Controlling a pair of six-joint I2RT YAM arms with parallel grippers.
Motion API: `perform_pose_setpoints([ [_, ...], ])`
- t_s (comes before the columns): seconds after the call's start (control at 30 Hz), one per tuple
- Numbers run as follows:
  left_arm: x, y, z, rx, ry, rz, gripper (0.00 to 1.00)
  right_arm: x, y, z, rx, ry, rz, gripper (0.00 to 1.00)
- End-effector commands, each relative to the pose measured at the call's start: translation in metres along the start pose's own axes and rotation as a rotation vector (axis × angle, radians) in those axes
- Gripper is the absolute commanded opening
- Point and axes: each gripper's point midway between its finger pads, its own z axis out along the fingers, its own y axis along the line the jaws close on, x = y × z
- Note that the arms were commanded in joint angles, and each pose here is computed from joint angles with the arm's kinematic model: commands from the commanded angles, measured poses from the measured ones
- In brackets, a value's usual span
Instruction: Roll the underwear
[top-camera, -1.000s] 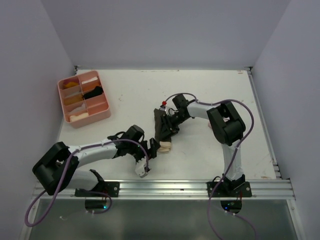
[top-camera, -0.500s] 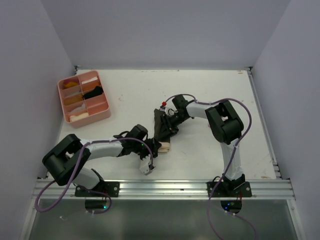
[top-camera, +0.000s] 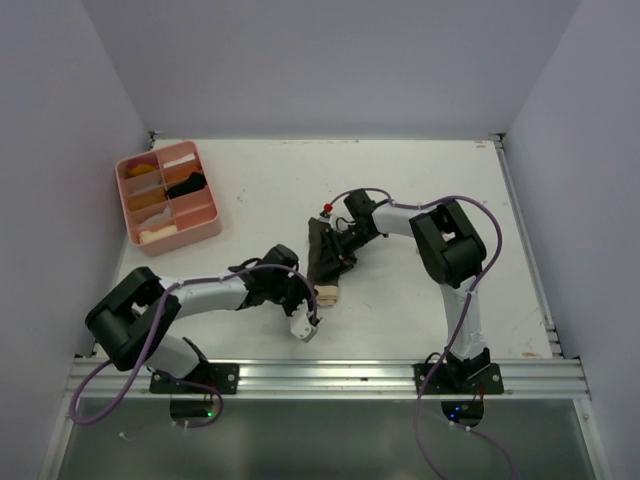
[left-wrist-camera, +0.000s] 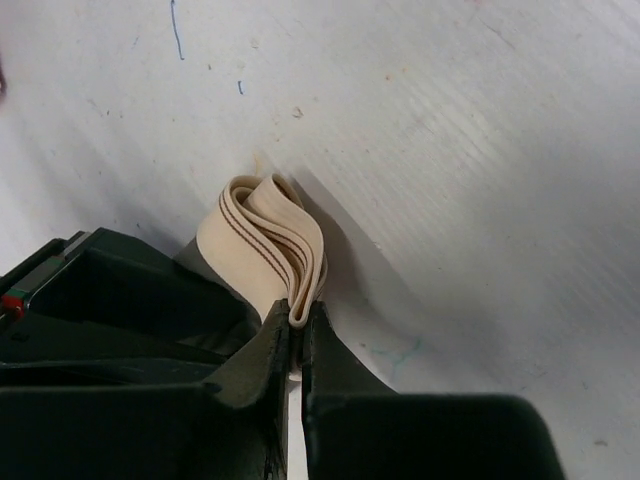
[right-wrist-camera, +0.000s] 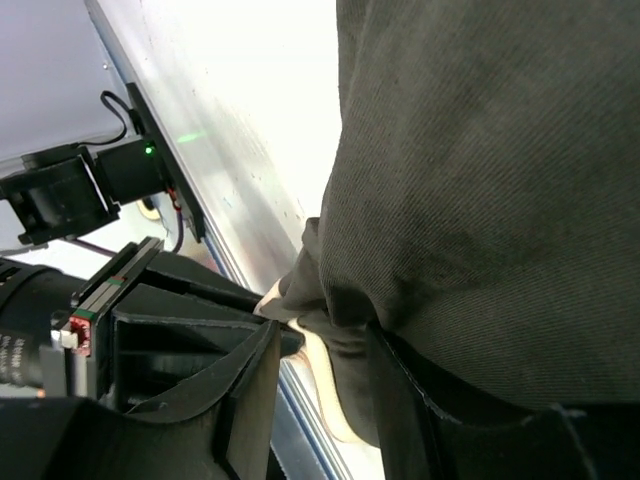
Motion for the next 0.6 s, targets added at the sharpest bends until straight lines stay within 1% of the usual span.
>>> perform_pose_setpoints([
  [0.0, -0.014, 0.014, -0.006, -0.01, -0.067, -0.189, 0.0, 0.001, -0.018, 0.001, 0.091, 0.001, -0.033, 0.46],
  [0.07, -0.023, 0.01, -0.011, 0.023, -0.127, -0.272, 0.0, -0.003, -0.012, -0.004, 0.087, -0.008, -0.055, 0.49],
  [0.1, -0.025, 0.018, -0.014, 0.01, -0.144, -0.29, 0.0, -0.006, -0.004, -0.009, 0.081, -0.023, -0.081, 0.51],
  [0.13, -0.027, 0.017, -0.017, 0.02, -0.171, -0.358, 0.0, -0.012, 0.001, -0.015, 0.075, -0.045, -0.102, 0.55],
  [0.17, -0.029, 0.016, -0.019, 0.03, -0.189, -0.392, 0.0, -0.015, 0.005, -0.02, 0.074, -0.055, -0.113, 0.58],
  [0.2, -0.03, 0.023, -0.023, 0.027, -0.204, -0.408, 0.0, -0.018, 0.009, -0.025, 0.066, -0.067, -0.12, 0.6],
  [0.23, -0.032, 0.024, -0.024, 0.033, -0.236, -0.461, 0.0, -0.024, 0.016, -0.035, 0.056, -0.096, -0.135, 0.61],
  [0.27, -0.034, 0.016, -0.024, 0.084, -0.25, -0.518, 0.0, -0.029, 0.02, -0.04, 0.049, -0.112, -0.142, 0.62],
  [0.3, -0.036, 0.026, -0.026, 0.092, -0.268, -0.538, 0.0, -0.032, 0.024, -0.046, 0.042, -0.127, -0.152, 0.63],
  [0.33, -0.039, 0.025, -0.024, 0.124, -0.311, -0.582, 0.0, -0.036, 0.026, -0.055, 0.043, -0.148, -0.15, 0.63],
  [0.4, -0.045, 0.018, -0.027, 0.188, -0.355, -0.662, 0.0, -0.042, 0.029, -0.068, 0.043, -0.175, -0.165, 0.66],
  [0.47, -0.038, 0.02, -0.028, 0.21, -0.369, -0.728, 0.0, -0.047, 0.029, -0.084, 0.036, -0.207, -0.179, 0.7],
  [0.5, -0.039, 0.024, -0.028, 0.211, -0.395, -0.751, 0.0, -0.048, 0.028, -0.089, 0.042, -0.215, -0.183, 0.71],
  [0.53, -0.03, 0.027, -0.029, 0.207, -0.406, -0.79, 0.0, -0.049, 0.025, -0.097, 0.055, -0.231, -0.183, 0.75],
  [0.57, -0.029, 0.027, -0.031, 0.215, -0.42, -0.826, 0.0, -0.048, 0.027, -0.104, 0.061, -0.245, -0.218, 0.76],
])
